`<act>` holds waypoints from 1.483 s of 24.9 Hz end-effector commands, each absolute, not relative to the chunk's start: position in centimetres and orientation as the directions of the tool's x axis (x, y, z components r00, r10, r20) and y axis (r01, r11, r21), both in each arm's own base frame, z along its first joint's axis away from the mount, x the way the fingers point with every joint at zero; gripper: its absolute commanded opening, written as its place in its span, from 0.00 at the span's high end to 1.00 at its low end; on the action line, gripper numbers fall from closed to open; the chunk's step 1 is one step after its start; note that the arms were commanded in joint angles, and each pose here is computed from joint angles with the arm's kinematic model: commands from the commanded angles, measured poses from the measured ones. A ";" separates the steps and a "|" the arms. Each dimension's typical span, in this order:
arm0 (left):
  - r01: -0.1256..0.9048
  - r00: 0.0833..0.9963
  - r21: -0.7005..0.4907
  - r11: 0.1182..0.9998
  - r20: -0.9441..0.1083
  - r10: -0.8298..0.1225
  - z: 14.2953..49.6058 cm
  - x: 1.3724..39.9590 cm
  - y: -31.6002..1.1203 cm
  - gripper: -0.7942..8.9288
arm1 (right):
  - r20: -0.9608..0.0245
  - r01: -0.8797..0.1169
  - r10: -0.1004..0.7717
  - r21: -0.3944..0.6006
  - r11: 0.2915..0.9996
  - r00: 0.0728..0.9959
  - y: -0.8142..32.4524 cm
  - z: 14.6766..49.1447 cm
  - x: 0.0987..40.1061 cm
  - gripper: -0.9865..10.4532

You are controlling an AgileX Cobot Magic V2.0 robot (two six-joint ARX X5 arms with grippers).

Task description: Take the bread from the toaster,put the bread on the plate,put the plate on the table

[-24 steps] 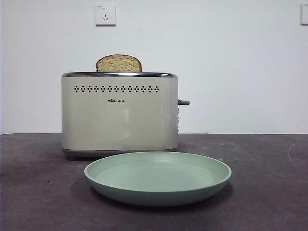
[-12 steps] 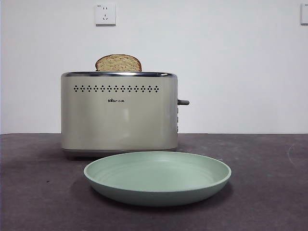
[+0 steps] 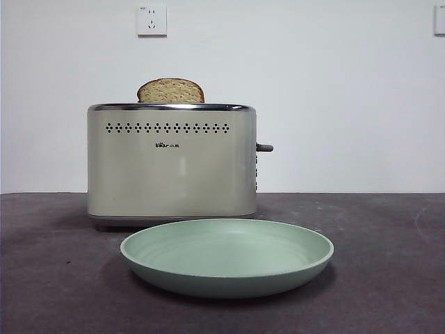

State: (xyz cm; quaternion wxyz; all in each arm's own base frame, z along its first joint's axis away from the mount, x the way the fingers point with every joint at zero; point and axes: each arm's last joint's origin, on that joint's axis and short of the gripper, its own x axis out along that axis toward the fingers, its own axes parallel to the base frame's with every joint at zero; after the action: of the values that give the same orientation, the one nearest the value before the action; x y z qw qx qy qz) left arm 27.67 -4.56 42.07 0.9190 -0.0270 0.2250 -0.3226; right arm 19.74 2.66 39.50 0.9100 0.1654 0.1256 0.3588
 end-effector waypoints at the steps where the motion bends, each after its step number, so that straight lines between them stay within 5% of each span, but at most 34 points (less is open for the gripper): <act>1: 0.627 0.667 -0.139 0.766 -0.412 -0.621 42.6 30.2 -5.4 0.61 | -0.117 -0.633 0.717 0.387 0.670 0.687 3.3 39.3 20.1 0.69; 12: 0.796 0.547 0.121 0.593 -0.561 -0.621 41.9 34.4 -9.6 0.61 | -0.147 -0.632 0.731 0.409 0.658 0.666 3.9 38.6 21.1 0.69; 33: 0.832 0.421 0.067 0.551 -0.722 -0.548 34.1 39.4 -12.9 0.63 | -0.173 -0.621 0.731 0.423 0.660 0.660 3.9 38.2 21.1 0.69; 35: 0.829 0.434 0.079 0.553 -0.714 -0.549 33.9 39.8 -12.9 0.71 | -0.188 -0.620 0.731 0.418 0.664 0.656 3.9 38.1 21.0 0.69; 37: 0.818 0.461 0.108 0.566 -0.711 -0.531 34.0 40.0 -12.9 0.93 | -0.203 -0.614 0.730 0.423 0.666 0.653 3.9 37.9 21.0 0.69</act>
State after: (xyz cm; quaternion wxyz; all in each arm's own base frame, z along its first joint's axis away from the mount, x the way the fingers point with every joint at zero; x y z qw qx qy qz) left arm 39.83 -12.78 34.20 0.8261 0.2174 0.3226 -0.4078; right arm 20.95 3.84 37.81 0.8931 0.1684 0.1860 0.3734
